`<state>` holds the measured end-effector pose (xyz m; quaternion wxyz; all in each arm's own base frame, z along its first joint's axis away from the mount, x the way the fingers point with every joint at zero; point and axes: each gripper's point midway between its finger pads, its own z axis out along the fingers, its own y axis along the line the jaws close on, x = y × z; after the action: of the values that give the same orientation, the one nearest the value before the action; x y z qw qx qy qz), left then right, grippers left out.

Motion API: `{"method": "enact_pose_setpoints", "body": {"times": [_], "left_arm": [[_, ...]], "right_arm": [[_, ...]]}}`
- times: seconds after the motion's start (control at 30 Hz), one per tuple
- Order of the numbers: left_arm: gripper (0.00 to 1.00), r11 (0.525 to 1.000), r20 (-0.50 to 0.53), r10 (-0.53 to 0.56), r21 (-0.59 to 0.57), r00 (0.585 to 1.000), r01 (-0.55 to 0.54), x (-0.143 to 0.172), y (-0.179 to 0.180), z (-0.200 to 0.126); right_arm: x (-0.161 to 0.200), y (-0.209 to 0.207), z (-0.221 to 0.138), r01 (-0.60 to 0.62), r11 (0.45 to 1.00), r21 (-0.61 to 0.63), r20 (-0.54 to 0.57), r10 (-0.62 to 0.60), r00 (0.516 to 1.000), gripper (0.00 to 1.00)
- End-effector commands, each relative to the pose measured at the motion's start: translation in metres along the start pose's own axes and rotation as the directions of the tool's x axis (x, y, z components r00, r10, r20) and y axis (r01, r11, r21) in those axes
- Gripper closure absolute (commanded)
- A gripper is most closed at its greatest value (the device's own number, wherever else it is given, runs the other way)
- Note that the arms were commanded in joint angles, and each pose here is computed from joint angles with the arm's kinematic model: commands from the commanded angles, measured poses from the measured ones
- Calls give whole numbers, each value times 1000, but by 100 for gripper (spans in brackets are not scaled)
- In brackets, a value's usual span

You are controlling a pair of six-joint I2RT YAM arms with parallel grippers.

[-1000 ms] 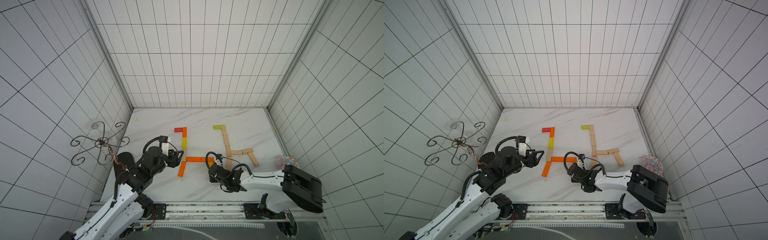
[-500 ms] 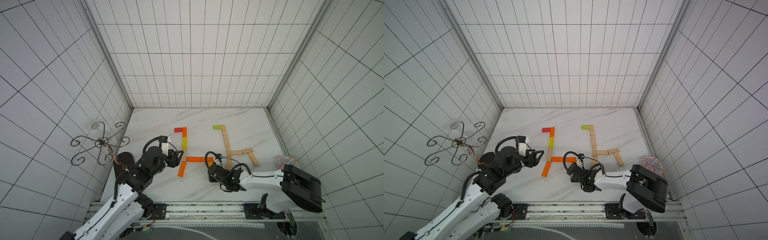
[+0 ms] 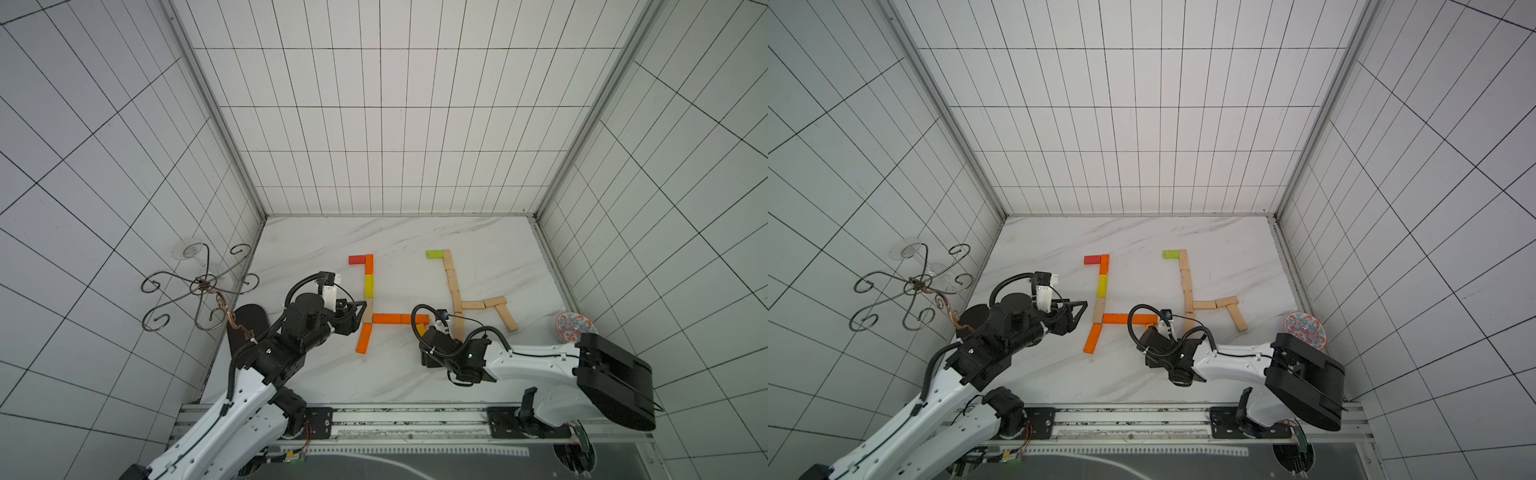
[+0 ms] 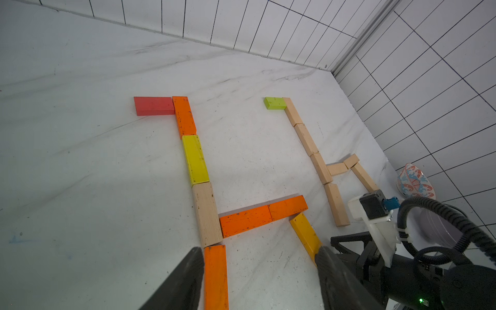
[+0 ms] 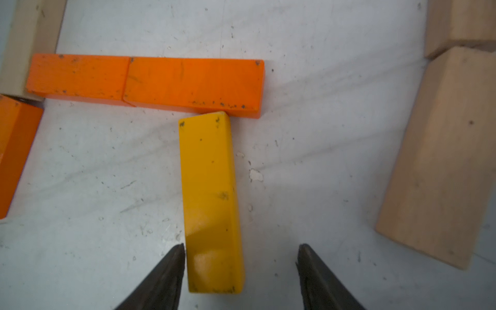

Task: Assemble a giraffe with building blocks
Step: Assemble the building block at the center of the board, then reset both arms

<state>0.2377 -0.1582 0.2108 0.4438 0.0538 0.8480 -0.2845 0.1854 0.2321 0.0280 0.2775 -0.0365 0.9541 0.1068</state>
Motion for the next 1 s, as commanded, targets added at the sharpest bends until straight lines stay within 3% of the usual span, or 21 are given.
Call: {"method": "enact_pose_setpoints", "body": {"times": [0.0,0.37,0.5,0.63,0.73,0.83,0.9,0.97], "left_arm": [[33,999,36,1,-34,999,0,-7,6,-3],[33,989,130,0,-148,991,19,-32,20,-27],[31,968,241,-10,-239,971,69,-54,40,-33],[27,931,411,-42,-315,911,185,-87,77,-39],[24,902,535,-53,-336,843,270,-108,109,-46],[21,857,615,-26,-393,788,335,-117,139,-56],[18,817,642,2,-443,767,369,-118,158,-60],[16,778,655,41,-495,754,388,-114,171,-62]], "right_arm": [[-5,-10,-17,26,998,49,-6,-25,1000,29],[-91,-12,-78,75,997,8,247,-75,966,23],[-152,-37,-93,50,998,24,399,-55,915,20],[-224,-93,-116,-5,996,85,573,-45,818,17],[-255,-147,-129,-48,984,172,655,-78,752,17],[-262,-203,-135,-175,980,95,721,54,691,17],[-252,-247,-132,-294,945,147,761,82,644,17],[-238,-277,-124,-360,912,195,774,83,627,16]]}}
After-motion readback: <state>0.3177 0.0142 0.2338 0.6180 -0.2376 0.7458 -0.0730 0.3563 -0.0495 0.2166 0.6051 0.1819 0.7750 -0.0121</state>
